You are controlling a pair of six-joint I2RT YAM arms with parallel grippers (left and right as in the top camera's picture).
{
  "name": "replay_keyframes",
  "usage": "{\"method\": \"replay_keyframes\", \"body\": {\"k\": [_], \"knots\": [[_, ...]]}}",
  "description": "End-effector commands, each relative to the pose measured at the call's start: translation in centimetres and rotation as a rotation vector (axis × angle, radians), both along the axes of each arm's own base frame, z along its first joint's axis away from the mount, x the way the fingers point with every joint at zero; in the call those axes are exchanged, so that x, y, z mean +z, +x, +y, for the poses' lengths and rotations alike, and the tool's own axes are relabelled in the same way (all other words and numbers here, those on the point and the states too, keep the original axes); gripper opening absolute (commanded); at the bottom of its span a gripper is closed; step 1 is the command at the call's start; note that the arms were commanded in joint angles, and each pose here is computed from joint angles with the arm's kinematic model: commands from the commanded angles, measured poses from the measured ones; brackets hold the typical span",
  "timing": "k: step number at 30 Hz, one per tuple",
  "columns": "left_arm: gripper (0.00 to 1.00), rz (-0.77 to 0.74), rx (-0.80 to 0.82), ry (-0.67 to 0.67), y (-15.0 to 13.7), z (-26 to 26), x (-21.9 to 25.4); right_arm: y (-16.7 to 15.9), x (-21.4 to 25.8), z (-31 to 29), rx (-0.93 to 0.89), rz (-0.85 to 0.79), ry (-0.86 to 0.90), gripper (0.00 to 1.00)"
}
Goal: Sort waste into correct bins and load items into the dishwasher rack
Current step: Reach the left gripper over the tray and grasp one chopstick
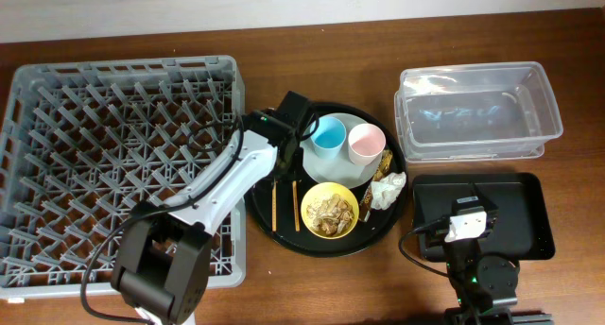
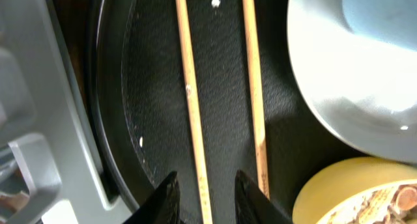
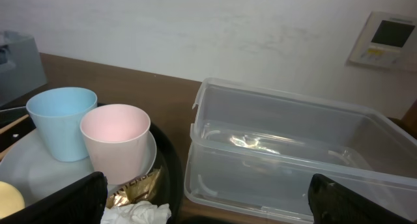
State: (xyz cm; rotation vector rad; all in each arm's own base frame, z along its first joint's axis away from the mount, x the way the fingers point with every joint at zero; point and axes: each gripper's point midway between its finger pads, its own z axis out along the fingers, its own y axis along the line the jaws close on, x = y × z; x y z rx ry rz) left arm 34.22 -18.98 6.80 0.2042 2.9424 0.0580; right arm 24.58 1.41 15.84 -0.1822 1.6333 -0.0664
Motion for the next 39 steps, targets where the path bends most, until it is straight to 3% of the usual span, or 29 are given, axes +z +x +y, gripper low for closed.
{"method": "replay_keyframes", "body": {"k": [1, 4, 22, 34, 36, 39], "knots": [[0.21, -0.025, 0.007, 0.029, 0.4, 0.2, -0.7, 0.0, -0.2, 0.1, 0.000, 0.005, 0.004, 0.99], [0.17, -0.034, 0.007, 0.025, 0.4, 0.2, -1.4, 0.0, -0.2, 0.1, 0.000, 0.005, 0.004, 0.99], [0.18, -0.080, 0.018, 0.073, 0.8, 1.2, -4.2, 0.0, -0.2, 0.1, 0.000, 0.005, 0.004, 0.99], [0.19, -0.029, 0.014, 0.107, 0.7, 1.3, -7.7, 0.0, -0.2, 0.1, 0.000, 0.005, 0.004, 0.99], [0.18, -0.022, 0.008, 0.111, 0.5, 1.1, -8.0, 0.0, -0.2, 0.1, 0.000, 0.004, 0.004, 0.99], [0.05, -0.026, 0.008, 0.109, 0.6, 1.0, -7.9, 0.0, -0.2, 0.1, 0.000, 0.005, 0.004, 0.99]]}}
